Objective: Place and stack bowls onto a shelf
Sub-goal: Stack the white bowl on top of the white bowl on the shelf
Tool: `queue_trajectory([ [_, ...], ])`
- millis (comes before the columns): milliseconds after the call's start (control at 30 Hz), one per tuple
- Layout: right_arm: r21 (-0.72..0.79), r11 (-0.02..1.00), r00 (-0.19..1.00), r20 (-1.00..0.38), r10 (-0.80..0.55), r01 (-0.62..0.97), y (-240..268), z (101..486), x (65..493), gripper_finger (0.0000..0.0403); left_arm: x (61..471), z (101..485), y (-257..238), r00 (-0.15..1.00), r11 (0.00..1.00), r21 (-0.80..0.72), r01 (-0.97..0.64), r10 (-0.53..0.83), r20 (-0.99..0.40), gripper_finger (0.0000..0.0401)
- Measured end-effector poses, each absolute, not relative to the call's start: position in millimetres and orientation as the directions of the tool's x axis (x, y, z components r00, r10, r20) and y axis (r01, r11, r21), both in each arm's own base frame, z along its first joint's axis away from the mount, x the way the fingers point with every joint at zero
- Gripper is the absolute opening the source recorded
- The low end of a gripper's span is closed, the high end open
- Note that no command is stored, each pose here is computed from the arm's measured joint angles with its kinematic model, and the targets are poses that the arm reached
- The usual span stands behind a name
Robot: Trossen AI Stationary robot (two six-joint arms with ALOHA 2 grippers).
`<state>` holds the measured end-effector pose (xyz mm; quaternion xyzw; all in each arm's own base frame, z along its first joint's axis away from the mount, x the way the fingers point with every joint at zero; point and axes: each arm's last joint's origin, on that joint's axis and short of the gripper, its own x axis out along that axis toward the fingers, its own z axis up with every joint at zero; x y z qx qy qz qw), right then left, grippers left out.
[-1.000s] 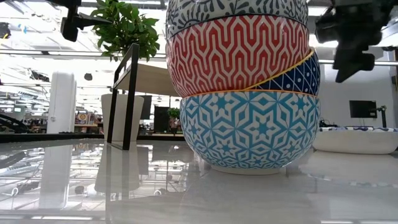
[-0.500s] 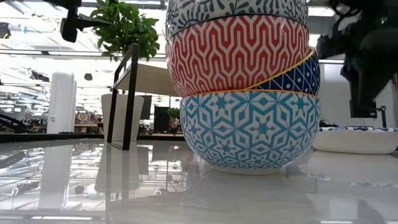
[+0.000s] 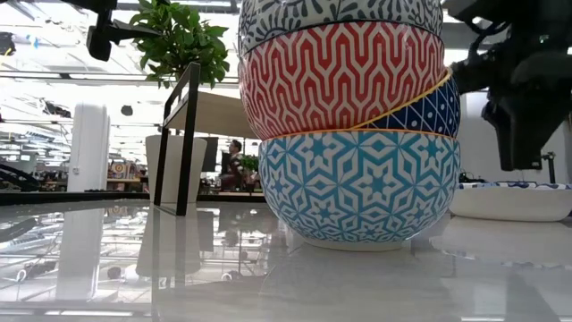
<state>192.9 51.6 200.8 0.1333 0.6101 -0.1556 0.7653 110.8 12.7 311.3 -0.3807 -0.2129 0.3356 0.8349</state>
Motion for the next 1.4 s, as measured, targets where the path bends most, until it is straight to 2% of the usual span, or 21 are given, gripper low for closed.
queue_trajectory([
  [133, 0.035, 0.917, 0.237, -0.969, -0.066, 0.396, 52.3, 202.9, 194.0, 0.0244, 110.8, 311.3, 12.6, 0.684, 0.485, -0.778, -0.398, 0.722, 0.1, 0.0246],
  [433, -0.037, 0.927, 0.146, -0.984, -0.098, 0.374, 53.0, 180.1, 198.5, 0.0244, 110.9, 310.7, 12.6, 0.685, 0.486, -0.775, -0.404, 0.722, 0.096, 0.0246],
  [700, -0.068, 0.926, 0.141, -0.982, -0.129, 0.37, 51.0, 177.9, 199.7, 0.0238, 110.9, 310.6, 12.6, 0.685, 0.486, -0.775, -0.405, 0.722, 0.094, 0.0246],
  [900, -0.074, 0.924, 0.13, -0.983, -0.131, 0.376, 51.0, 176.5, 199.8, 0.0174, 110.9, 310.6, 12.6, 0.685, 0.485, -0.775, -0.405, 0.722, 0.094, 0.0246],
  [1167, -0.074, 0.911, 0.115, -0.985, -0.131, 0.406, 50.8, 177.1, 198.7, 0.0022, 111.2, 310.6, 12.3, 0.694, 0.475, -0.795, -0.378, 0.713, 0.096, 0.0246],
  [1400, 0.016, 0.928, 0.142, -0.989, -0.04, 0.373, 56.5, 202.9, 209.4, 0.0027, 111.4, 310.7, 12.1, 0.703, 0.48, -0.795, -0.371, 0.704, 0.098, 0.0246],
])
